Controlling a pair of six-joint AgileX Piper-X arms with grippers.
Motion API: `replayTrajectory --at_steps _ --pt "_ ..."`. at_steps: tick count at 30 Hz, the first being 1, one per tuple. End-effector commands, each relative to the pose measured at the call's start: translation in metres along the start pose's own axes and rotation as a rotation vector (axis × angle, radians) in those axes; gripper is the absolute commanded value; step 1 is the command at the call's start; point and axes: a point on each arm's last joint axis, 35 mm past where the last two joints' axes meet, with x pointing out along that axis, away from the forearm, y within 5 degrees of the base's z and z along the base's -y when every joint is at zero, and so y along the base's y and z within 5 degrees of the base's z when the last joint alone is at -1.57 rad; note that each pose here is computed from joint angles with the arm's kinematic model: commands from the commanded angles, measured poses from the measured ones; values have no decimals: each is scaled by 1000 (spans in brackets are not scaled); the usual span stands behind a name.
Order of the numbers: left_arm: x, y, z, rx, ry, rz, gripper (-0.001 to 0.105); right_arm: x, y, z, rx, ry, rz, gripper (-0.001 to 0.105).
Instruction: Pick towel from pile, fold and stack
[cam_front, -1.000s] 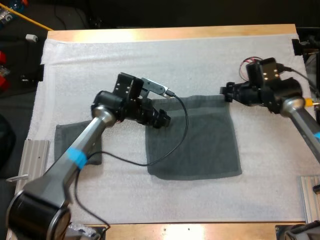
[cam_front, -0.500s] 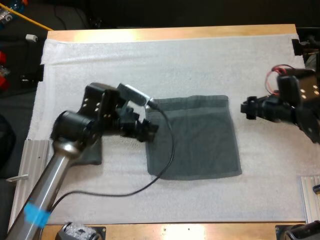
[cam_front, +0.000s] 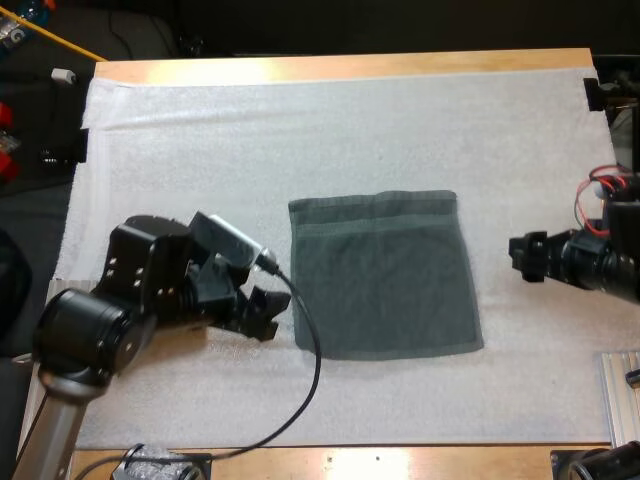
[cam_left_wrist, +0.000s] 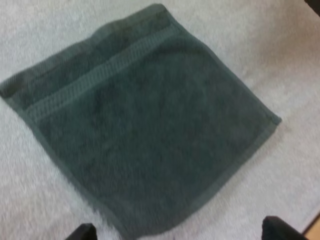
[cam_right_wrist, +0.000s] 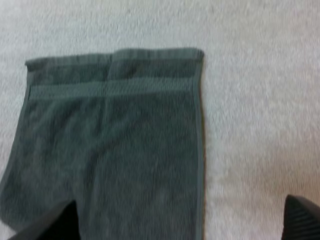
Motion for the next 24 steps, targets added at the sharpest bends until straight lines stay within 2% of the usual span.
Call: replayTrajectory --at_steps 1,6,14,20,24 --pt "-5 -1 -6 -9 12 -2 63 -6 0 -4 1 -6 8 78" --pt "-10 -1 -22 -13 23 0 63 -20 1 -11 0 -29 8 78" --pt "1 11 -72 -56 78 9 63 -42 3 -28 -3 -53 18 78" --pt "6 18 -103 -105 86 12 63 -48 6 -45 3 -14 71 78" --pt "8 20 -113 -115 84 12 63 -41 7 -60 22 22 85 78"
